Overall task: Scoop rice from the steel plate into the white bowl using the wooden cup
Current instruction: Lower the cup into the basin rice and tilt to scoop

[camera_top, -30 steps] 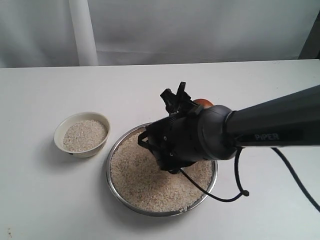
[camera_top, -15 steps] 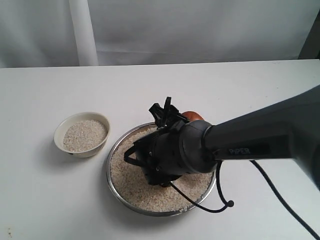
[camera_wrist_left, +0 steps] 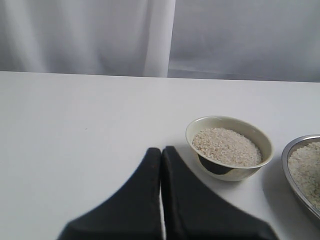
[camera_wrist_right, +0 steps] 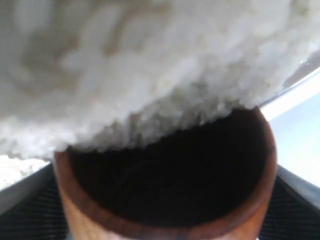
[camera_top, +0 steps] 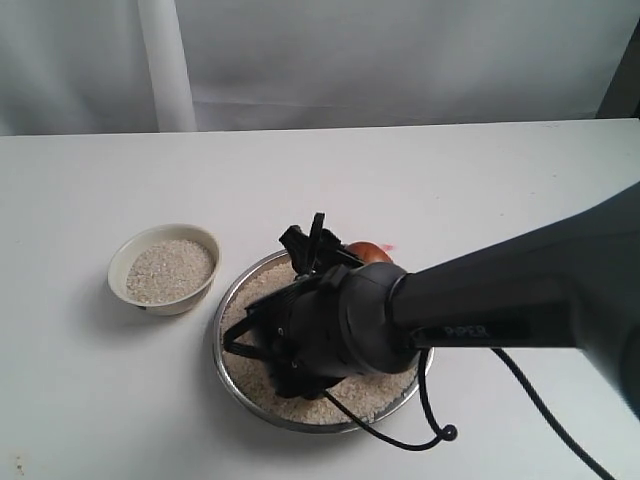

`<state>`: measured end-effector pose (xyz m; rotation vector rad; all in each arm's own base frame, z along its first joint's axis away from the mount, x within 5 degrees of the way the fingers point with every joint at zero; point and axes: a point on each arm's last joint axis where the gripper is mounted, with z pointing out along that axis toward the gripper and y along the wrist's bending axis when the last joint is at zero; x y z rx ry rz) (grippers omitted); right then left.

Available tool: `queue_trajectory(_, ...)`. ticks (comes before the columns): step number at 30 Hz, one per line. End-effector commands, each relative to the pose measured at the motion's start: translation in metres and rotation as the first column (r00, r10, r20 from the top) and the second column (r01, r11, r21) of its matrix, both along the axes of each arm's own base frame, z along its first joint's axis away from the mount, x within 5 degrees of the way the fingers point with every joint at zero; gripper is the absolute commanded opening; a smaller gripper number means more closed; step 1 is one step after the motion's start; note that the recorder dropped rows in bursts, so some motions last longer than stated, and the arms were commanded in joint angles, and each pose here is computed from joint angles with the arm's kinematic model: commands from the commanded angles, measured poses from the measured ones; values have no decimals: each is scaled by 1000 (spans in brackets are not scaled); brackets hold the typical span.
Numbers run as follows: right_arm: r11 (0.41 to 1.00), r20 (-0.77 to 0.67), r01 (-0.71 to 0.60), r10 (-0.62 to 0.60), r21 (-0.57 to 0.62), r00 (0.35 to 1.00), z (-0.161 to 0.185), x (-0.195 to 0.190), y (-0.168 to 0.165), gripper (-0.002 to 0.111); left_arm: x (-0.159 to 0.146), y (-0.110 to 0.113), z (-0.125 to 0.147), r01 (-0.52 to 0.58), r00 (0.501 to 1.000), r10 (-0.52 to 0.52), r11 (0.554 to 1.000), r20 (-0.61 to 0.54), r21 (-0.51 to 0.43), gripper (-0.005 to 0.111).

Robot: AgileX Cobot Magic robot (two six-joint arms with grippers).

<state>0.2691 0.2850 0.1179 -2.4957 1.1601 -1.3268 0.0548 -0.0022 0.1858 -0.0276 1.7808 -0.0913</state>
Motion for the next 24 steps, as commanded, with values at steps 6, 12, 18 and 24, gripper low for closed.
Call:
queue_trajectory(6,999,-33,-2,3,40,999,0,-9,8,0,0,0,2,4,1000,-3,1000,11,-11,0)
queue_trajectory(12,999,-30,-6,7,54,1000,3,-13,11,0,0,0,2,4,1000,-4,1000,11,-8,0)
queue_trajectory(18,995,-43,30,-26,95,999,11,-15,10,0,0,0,2,4,1000,-4,1000,11,-8,0)
queue_trajectory(24,988,-57,74,-67,135,996,13,-17,9,0,0,0,2,4,1000,-4,1000,11,-11,0)
